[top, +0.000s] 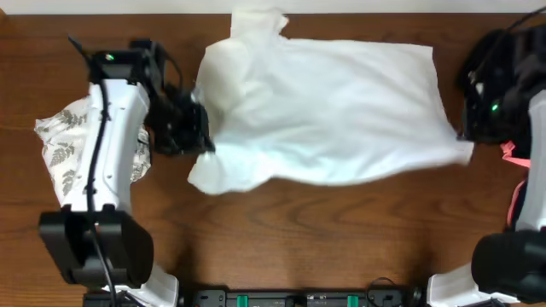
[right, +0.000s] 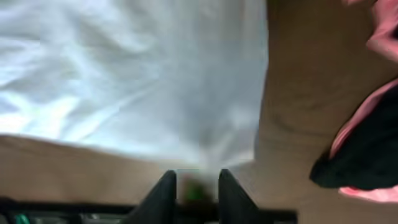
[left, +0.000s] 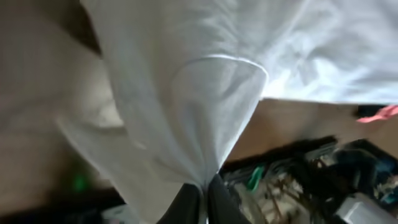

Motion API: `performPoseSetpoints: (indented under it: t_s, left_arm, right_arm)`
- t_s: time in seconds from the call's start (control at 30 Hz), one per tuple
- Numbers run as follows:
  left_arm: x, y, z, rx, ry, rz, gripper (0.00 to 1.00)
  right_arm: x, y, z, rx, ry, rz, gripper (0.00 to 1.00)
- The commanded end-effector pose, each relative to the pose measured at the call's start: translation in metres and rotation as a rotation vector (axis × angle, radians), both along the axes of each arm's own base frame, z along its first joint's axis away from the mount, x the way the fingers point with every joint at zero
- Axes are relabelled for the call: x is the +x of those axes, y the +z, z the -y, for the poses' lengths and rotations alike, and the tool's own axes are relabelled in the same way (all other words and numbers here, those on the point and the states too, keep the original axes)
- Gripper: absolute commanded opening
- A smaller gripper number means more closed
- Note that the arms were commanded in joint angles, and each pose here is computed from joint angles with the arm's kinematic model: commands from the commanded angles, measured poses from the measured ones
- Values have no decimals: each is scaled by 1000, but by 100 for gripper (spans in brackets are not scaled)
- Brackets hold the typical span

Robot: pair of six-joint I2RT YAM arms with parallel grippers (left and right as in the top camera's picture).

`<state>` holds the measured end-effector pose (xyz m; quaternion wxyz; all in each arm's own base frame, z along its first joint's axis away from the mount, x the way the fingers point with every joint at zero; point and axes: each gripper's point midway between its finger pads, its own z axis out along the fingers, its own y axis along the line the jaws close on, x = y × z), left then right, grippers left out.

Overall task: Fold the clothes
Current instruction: 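Swing the shirt forward and lay it flat with both grippers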

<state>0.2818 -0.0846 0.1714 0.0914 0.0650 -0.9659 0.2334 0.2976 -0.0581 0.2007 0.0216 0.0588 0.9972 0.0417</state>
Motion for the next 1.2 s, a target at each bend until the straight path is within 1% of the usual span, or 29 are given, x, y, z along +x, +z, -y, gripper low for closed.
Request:
performPoseSetpoints:
  t_s: [0.0,0.1,0.2,0.23,0.3,0.33,0.37,0.43,0.57,0.73,0.87,0.97,1.1,1.17]
  left_arm:
    - [-18,-16,-6,36,-32,-53,8]
    - [-28,-26,-10,60,-38,-94,9]
    - [-29,-27,-10,60,-38,-102,13]
    - [-30,-26,-10,60,-38,-103,16]
    - [-31,-26,-10,60,-38,-109,34]
    - [-32,-26,-10,60,-38,-113,40]
    - [-33,-26,-11,61,-39,-117,45]
    - [-34,-25,-11,61,-39,-123,51]
    - [-35,-27,-15,91,-46,-124,55]
    - [-33,-33,-29,174,-63,-111,59]
    - [-29,-35,-30,180,-59,-93,62]
    - [-27,-37,-30,183,-59,-87,63]
    - [-24,-43,-31,186,-56,-73,63]
    - [-25,-47,-31,187,-54,-75,63]
  right_arm:
    - [-16,-26,3,-18,7,-90,20]
    - [-25,-44,1,-9,7,-139,20]
    - [-28,-54,0,-4,8,-155,17]
    - [-28,-55,0,-5,8,-154,17]
    - [-27,-56,0,-6,8,-148,17]
    - [-26,-56,0,-6,7,-146,18]
    - [-26,-56,0,-7,8,-144,18]
    - [-24,-56,1,-7,8,-139,18]
    - [-14,-58,-1,7,6,-96,17]
    - [-9,-71,-12,69,7,-74,15]
    - [-14,-96,-20,102,12,-84,15]
    - [-18,-116,-31,139,21,-90,11]
    - [-27,-146,-40,149,37,-95,11]
    - [-30,-157,-40,147,16,-97,11]
